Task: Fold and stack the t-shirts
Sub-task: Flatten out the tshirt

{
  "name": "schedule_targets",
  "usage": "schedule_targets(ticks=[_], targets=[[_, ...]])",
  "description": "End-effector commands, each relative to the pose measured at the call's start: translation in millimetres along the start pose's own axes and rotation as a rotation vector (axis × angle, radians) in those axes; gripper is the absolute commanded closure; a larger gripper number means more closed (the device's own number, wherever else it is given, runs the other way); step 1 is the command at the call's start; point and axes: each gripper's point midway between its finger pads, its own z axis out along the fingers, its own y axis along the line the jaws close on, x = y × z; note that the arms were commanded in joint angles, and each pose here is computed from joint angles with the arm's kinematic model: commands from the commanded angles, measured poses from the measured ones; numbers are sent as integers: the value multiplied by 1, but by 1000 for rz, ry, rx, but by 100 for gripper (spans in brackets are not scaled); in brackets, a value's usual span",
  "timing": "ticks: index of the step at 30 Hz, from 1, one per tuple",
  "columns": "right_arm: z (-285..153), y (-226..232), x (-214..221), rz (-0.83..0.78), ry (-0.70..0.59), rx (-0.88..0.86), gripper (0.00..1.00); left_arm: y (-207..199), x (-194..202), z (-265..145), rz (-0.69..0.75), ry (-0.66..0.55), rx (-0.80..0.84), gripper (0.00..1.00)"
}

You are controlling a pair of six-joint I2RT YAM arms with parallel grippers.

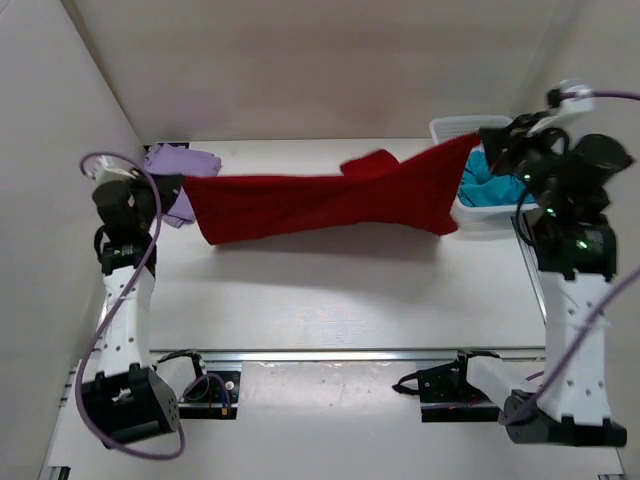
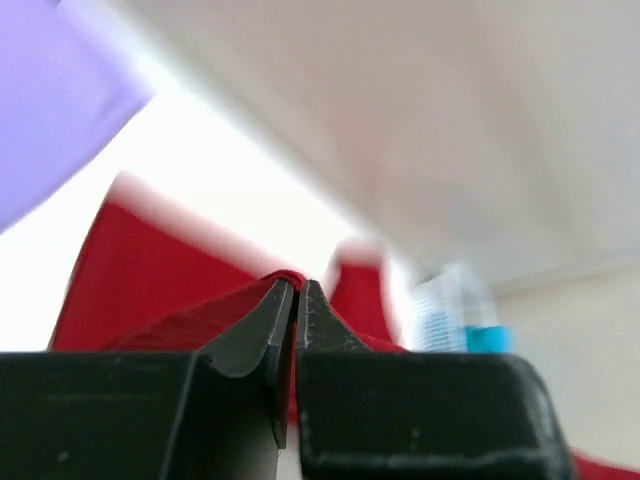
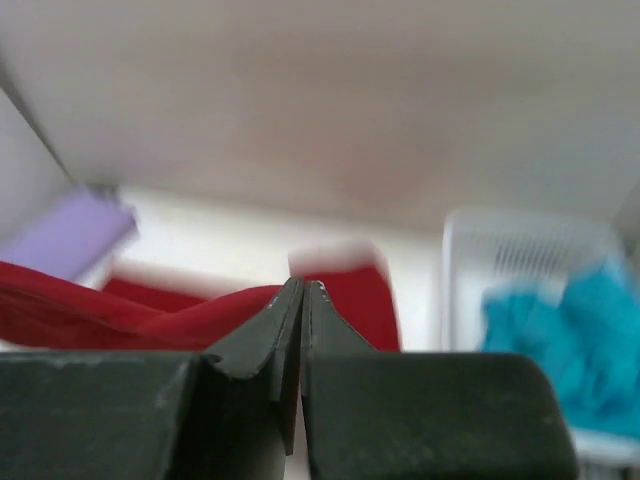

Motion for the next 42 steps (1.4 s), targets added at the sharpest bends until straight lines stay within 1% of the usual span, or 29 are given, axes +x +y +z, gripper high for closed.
schedule_targets(ticks=[1, 3, 4, 5, 6, 7, 10, 11, 12, 13, 14, 15, 16, 17, 19, 21, 23, 24, 25, 26, 27, 29, 31, 33, 34, 36, 38, 39, 42], targets=[[-51, 22, -78, -70, -181, 37, 100, -87, -60, -45, 87, -129, 207, 100], [-76, 39, -120, -86, -266, 46, 100, -107, -69, -53, 73, -122, 239, 100], [-73, 45, -124, -94, -256, 34, 100, -120, -77, -58, 80, -120, 270, 100], [-90, 46, -153, -114, -331, 68, 100, -125, -80, -59, 75, -119, 276, 100], [-92, 50, -170, -133, -357, 85, 100, -132, -88, -60, 75, -127, 282, 100], [-82, 56, -172, -154, -347, 100, 100, -141, -99, -62, 78, -141, 296, 100], [-90, 82, -204, -212, -448, 167, 100, -154, -119, -60, 81, -175, 293, 100], [-79, 87, -197, -246, -439, 181, 100, -158, -124, -60, 93, -192, 288, 100], [-65, 79, -201, -286, -456, 213, 100, -152, -121, -49, 95, -181, 269, 100], [-32, 76, -186, -320, -390, 174, 100, -149, -116, -41, 92, -165, 257, 100], [-25, 43, -195, -321, -385, 248, 100, -141, -109, -32, 90, -156, 238, 100], [-3, 49, -180, -288, -358, 143, 100, -132, -108, -26, 95, -165, 209, 100], [24, 36, -158, -237, -294, 49, 100, -127, -92, -17, 93, -140, 201, 100], [37, 27, -146, -209, -259, 16, 100, -113, -89, -10, 99, -153, 162, 100], [92, 5, -90, -166, -115, -16, 100, -97, -71, 10, 115, -122, 117, 100], [128, -1, -58, -160, -49, -49, 100, -79, -54, 32, 116, -79, 70, 100], [180, -20, -13, -128, 58, -47, 100, -62, -39, 62, 119, -38, 25, 100], [186, -24, -22, -116, 48, -51, 100, -59, -33, 72, 119, -18, 21, 100], [208, -32, -18, -97, 61, -44, 100, -54, -24, 91, 103, 19, 10, 100], [232, -49, 15, -70, 136, -28, 100, -55, -23, 108, 97, 41, 4, 100], [239, -49, -1, -80, 88, -35, 100, -64, -24, 124, 87, 57, 24, 100], [245, -50, -18, -37, 11, -40, 100, -80, -39, 137, 65, 46, 54, 100], [237, -44, -61, -55, -108, -45, 100, -115, -64, 139, 72, -3, 107, 100], [209, -35, -117, -75, -260, -54, 100, -158, -103, 130, 91, -77, 178, 100], [193, -33, -146, -76, -344, -73, 100, -170, -113, 123, 81, -93, 205, 100], [157, -26, -188, -84, -451, -97, 100, -194, -147, 104, 68, -167, 272, 100], [136, -22, -210, -108, -516, -111, 100, -198, -171, 89, 68, -229, 294, 100], [131, -21, -211, -100, -514, -122, 100, -198, -177, 83, 68, -254, 296, 100], [141, -28, -188, -105, -443, -133, 100, -190, -185, 78, 71, -275, 284, 100]])
